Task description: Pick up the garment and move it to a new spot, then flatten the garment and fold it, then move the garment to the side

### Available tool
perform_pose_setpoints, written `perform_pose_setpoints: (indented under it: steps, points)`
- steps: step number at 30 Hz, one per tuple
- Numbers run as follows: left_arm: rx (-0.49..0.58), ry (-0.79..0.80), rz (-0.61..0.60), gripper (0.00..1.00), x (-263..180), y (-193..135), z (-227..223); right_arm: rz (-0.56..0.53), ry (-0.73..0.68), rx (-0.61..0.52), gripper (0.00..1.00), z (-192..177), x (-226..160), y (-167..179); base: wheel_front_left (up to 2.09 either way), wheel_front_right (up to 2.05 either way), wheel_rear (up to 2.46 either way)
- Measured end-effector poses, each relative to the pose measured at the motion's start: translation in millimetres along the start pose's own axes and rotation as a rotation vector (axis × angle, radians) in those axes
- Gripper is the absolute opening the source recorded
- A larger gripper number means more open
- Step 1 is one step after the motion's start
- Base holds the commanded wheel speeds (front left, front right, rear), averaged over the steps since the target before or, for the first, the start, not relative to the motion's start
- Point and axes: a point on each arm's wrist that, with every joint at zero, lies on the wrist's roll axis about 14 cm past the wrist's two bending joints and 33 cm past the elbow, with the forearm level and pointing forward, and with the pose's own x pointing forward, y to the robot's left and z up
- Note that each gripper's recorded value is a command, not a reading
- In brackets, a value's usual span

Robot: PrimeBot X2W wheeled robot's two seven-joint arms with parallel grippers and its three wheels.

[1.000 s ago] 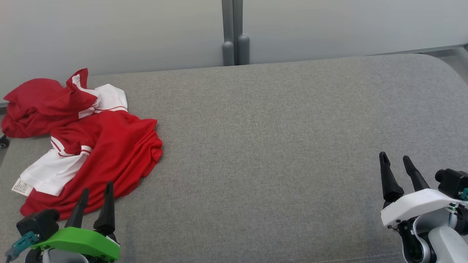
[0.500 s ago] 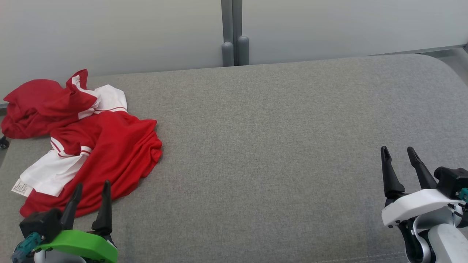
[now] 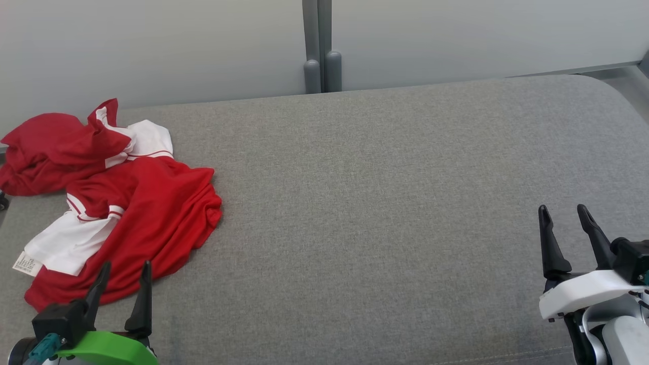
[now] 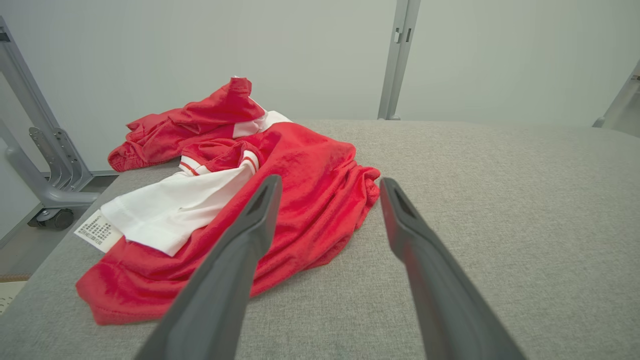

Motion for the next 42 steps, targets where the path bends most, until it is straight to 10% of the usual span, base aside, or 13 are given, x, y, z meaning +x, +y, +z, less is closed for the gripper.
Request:
perform_pose_setpoints:
  steps: [31, 42]
  points:
    - [-0.026, 0.019, 0.044, 1.00, -7, 17, -7, 0.018, 0.057, -0.022, 1.00, -17, -5, -8, 0.00, 0.00, 0.00]
    - [-0.030, -0.031, 0.190, 1.00, -33, 59, 7, 0.244, 0.077, -0.047, 1.00, -26, 9, 56, 0.00, 0.00, 0.00]
